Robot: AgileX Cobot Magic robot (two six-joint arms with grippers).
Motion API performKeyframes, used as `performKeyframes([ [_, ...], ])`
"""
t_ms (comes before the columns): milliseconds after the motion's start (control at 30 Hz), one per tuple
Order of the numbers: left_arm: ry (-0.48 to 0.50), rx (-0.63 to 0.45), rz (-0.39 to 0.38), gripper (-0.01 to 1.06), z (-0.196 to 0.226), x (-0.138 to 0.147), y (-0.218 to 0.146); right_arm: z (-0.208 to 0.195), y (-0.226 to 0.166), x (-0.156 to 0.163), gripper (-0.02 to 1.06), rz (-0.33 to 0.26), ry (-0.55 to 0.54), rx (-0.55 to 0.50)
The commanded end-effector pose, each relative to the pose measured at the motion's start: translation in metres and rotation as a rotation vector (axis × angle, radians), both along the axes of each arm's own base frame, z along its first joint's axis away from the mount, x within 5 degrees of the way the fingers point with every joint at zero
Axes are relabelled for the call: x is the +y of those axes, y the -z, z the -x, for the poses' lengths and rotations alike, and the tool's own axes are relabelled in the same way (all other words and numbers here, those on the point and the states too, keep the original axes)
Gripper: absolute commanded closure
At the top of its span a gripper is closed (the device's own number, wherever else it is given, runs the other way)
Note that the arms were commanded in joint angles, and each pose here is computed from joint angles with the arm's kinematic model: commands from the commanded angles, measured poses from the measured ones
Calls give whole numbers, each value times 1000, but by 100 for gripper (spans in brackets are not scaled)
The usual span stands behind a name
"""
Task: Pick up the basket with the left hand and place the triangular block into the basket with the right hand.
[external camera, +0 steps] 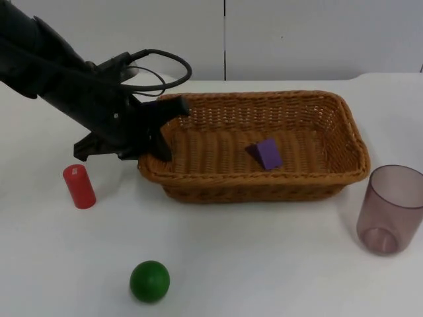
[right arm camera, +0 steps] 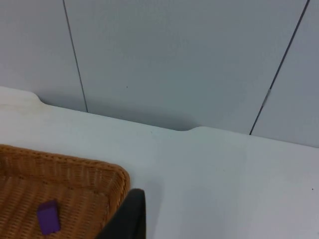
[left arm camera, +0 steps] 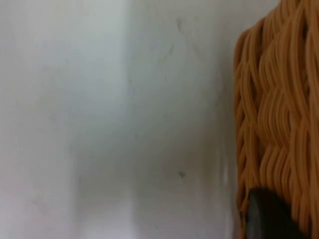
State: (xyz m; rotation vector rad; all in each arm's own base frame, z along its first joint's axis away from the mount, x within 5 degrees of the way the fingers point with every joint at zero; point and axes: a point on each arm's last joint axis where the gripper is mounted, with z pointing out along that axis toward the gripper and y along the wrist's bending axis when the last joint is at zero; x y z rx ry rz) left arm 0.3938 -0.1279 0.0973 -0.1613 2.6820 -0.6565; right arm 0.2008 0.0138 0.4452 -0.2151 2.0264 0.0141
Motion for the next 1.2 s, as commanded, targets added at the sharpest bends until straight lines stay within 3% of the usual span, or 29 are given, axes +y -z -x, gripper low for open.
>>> performKeyframes([
  [0,-47,-26,26,105,-5,0,-7,2,-1,-2,0,14,9,-3],
  [800,-95,-46,22,102,-8,2,-7,2,-1,-2,0,6,11,-3],
  [933,-97,-45,23,84,-8,2,-7,2,-1,-2,0,6,11,-1],
  [1033,-87,-34,32,44,-7,1,-7,2,-1,-2,0,8,10,-1],
  [1067,-87,-34,32,44,-7,1,-7,2,-1,-2,0,8,10,-1],
  [1133,-73,-21,43,10,-5,0,-8,2,-1,-2,0,10,9,-2],
  [1167,-64,-11,52,0,-4,-1,-9,2,-1,-2,0,10,9,-2],
])
